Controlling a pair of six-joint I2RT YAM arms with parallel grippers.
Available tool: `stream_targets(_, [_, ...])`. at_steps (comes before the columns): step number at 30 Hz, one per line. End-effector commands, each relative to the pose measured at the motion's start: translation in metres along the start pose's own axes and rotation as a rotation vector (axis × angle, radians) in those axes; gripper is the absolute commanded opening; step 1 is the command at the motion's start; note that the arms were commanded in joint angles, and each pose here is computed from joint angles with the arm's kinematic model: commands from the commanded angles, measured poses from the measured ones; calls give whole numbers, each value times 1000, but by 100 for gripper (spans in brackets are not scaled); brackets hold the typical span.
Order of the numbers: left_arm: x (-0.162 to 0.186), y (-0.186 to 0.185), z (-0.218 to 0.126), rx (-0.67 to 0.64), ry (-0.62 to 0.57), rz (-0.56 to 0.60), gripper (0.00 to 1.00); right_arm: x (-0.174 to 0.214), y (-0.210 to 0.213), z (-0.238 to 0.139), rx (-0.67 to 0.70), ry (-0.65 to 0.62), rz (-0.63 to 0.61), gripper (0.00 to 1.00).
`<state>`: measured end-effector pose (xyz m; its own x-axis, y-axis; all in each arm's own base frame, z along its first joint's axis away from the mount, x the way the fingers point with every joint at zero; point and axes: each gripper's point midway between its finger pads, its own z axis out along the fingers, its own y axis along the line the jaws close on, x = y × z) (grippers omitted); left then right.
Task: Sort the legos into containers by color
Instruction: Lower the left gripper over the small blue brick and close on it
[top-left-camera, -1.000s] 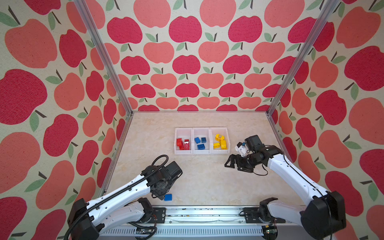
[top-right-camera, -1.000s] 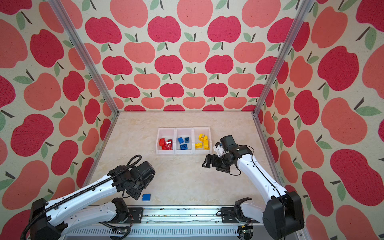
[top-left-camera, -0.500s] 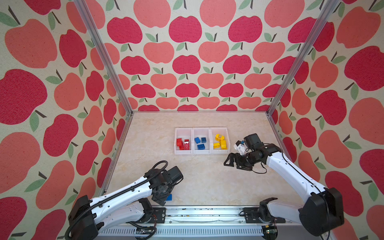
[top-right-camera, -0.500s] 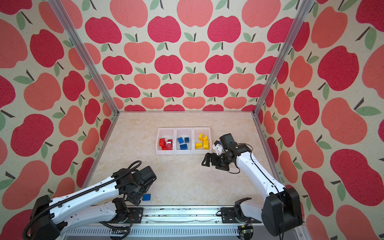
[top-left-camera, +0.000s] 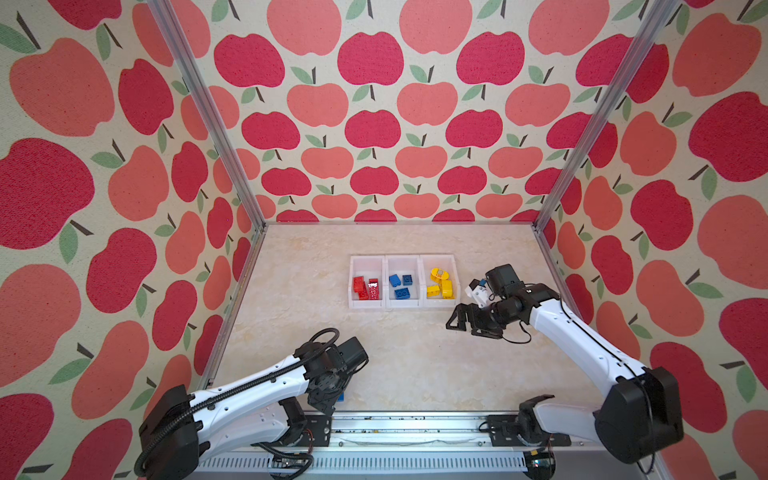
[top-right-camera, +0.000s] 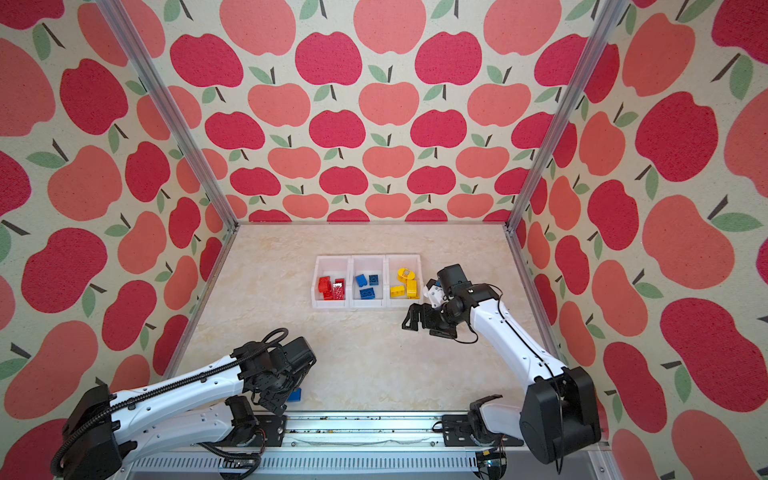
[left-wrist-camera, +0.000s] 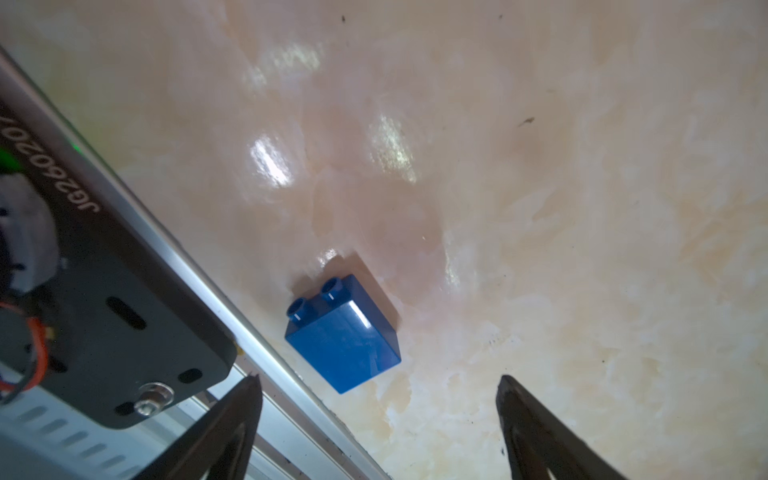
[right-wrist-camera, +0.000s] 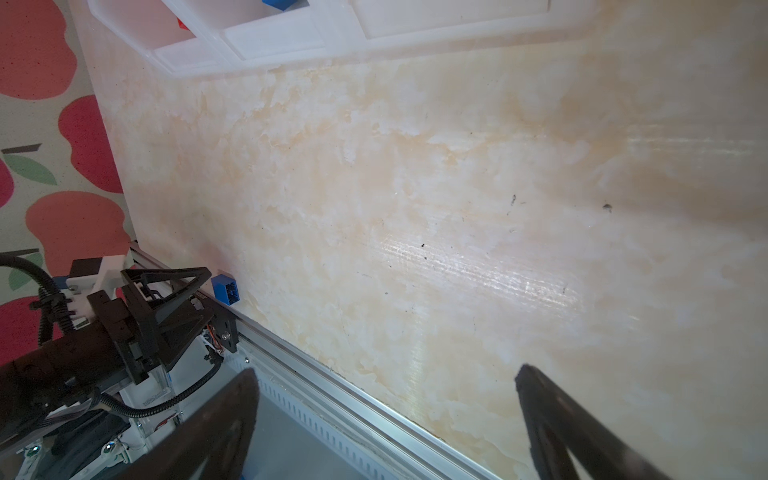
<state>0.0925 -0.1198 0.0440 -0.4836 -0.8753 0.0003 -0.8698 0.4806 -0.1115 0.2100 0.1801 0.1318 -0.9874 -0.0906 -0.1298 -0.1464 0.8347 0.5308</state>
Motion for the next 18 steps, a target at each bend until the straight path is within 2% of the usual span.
stream_targets(1, [1, 3, 6, -13, 0, -24, 90, -6, 6, -6, -17, -12, -27, 99])
stream_targets(18, [3, 1, 26, -50, -15, -32, 85, -5, 6, -7, -10, -8, -30, 99])
